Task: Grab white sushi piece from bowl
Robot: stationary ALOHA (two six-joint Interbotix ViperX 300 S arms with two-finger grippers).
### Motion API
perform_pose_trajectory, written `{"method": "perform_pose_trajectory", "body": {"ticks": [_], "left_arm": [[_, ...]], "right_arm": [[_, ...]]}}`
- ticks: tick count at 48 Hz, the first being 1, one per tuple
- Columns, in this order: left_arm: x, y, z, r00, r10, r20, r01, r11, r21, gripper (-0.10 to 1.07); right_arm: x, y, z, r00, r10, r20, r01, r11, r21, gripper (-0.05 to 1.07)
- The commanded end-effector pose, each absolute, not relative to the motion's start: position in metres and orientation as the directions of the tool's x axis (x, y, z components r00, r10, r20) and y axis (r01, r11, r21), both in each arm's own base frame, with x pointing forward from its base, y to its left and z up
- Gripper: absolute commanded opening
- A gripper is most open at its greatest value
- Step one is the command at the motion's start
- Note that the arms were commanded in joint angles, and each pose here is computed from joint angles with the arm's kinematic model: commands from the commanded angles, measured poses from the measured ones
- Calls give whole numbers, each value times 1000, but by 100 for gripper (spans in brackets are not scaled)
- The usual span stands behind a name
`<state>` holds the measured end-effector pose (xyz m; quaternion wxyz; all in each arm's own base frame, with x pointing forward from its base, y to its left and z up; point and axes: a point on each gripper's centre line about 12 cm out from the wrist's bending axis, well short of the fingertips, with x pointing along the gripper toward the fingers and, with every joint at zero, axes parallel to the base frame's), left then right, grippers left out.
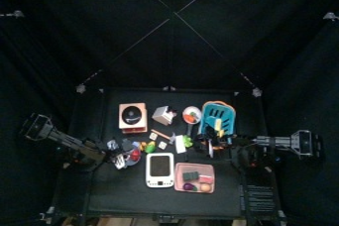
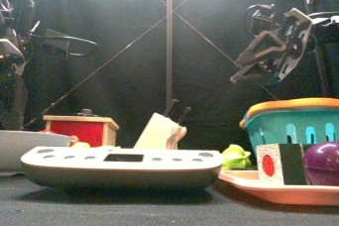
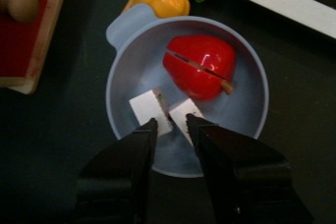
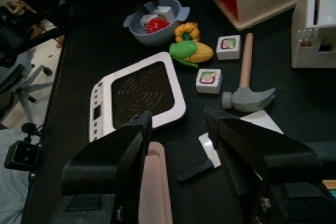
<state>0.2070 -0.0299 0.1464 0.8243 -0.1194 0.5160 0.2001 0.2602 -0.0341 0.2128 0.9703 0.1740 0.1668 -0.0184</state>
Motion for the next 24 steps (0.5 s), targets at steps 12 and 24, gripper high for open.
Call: {"method": "perform_pose_trajectory", "body": {"ticks": [12,24], "left_arm": [[219,-43,156,381,122,-917,-523,846,-105,84],[226,-44,146,324,139,-936,-538,841,-62,84]], "right_arm": [[262,-36,218,949,18,-314,92,939,332,83],[262,-36,218,949,18,-314,93,938,333,83]]}}
